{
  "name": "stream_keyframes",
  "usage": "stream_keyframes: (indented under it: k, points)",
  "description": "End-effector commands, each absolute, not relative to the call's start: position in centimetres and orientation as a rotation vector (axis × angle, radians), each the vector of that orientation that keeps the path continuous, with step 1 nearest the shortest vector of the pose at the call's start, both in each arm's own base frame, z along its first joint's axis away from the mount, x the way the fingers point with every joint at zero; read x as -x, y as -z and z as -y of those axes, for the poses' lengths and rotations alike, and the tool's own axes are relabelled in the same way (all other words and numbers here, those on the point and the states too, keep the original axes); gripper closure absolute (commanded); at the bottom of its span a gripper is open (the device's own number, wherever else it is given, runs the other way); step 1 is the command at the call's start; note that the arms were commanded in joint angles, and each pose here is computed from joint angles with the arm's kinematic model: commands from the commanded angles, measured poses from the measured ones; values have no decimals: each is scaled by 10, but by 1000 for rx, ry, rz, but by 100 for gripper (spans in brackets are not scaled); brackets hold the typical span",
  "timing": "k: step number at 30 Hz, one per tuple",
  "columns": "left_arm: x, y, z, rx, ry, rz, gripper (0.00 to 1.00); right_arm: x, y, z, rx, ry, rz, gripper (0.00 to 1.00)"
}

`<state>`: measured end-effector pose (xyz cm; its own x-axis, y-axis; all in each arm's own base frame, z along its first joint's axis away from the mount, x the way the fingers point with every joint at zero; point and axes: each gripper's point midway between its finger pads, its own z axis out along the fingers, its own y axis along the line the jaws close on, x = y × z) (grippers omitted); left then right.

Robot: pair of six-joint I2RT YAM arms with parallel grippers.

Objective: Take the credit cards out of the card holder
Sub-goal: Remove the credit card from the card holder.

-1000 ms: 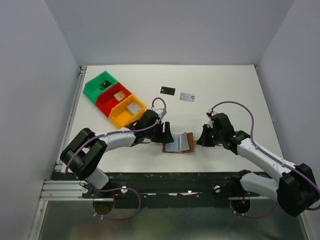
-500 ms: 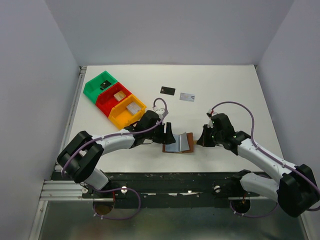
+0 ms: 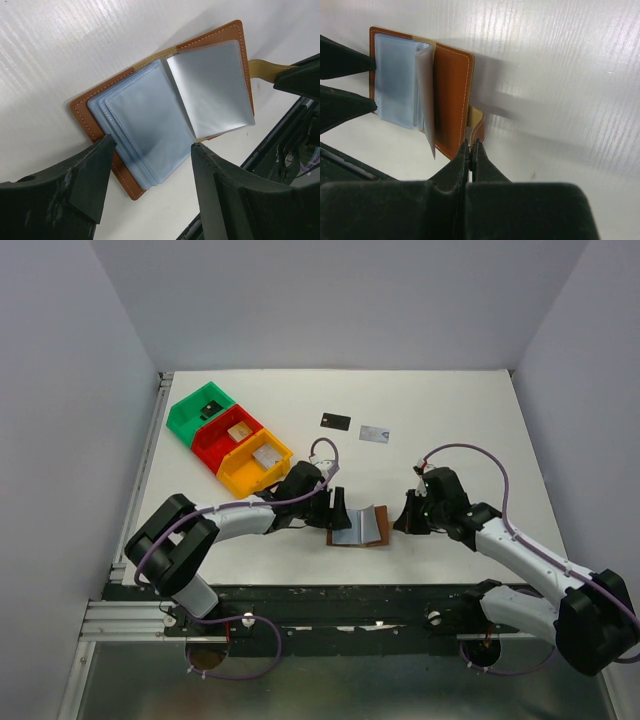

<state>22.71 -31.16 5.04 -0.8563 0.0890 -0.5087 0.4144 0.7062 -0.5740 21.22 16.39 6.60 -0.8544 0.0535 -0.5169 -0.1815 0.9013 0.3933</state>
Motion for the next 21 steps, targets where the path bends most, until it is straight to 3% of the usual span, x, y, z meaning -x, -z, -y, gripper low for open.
stream_keyframes:
  k: [1, 21]
  points:
    - [-224, -57, 325, -462, 1060, -2440, 27, -209, -59, -165, 102, -613, -2545, 100]
    - [-212, -73, 355, -645, 1182, -2361, 27, -207, -48, -170, 117, -635, -2584, 100]
